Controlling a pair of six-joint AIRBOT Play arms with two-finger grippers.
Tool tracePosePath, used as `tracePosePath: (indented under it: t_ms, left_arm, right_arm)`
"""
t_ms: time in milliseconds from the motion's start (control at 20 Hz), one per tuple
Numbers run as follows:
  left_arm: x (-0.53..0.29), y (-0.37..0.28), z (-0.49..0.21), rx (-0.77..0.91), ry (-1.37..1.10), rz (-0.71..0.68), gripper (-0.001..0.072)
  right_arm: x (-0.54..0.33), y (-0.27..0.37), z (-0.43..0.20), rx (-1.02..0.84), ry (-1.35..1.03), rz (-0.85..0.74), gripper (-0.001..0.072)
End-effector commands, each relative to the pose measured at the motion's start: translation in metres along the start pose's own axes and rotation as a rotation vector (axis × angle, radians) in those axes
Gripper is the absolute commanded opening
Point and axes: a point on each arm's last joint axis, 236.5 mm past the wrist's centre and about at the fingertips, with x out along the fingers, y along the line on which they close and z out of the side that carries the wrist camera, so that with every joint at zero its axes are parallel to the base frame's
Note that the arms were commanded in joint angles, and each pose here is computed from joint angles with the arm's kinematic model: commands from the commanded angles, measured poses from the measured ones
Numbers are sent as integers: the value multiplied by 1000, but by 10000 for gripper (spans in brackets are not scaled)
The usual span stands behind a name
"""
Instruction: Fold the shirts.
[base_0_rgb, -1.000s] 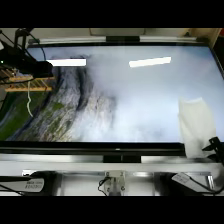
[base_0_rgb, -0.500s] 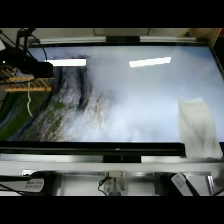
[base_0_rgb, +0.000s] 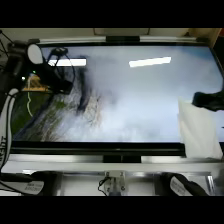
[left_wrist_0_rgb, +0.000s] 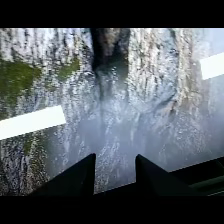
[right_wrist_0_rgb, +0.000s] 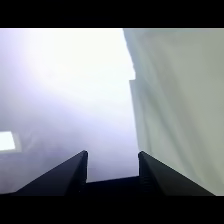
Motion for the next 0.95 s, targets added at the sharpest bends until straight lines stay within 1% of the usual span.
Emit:
tracePosePath:
  t_ms: [0,200,350,450,600,900]
  left_arm:
    - [33,-23,-8,-60,17,-59,342]
    - [38,-22,9,-75,-60,-57,340]
    - [37,-21,24,-77,-122,-56,340]
    - [37,-21,23,-77,-118,-57,334]
    - [35,-31,21,-81,-112,-95,334]
    - [48,-29,7,-61,-95,-87,334]
  right_arm:
    - [27,41,-39,-82,235,16,439]
    - [28,61,-42,-143,240,29,439]
    - [28,63,-42,-150,240,31,439]
    - [28,63,-42,-149,241,29,438]
    - [28,63,-42,-149,241,30,439]
    - [28,63,-42,-149,241,30,439]
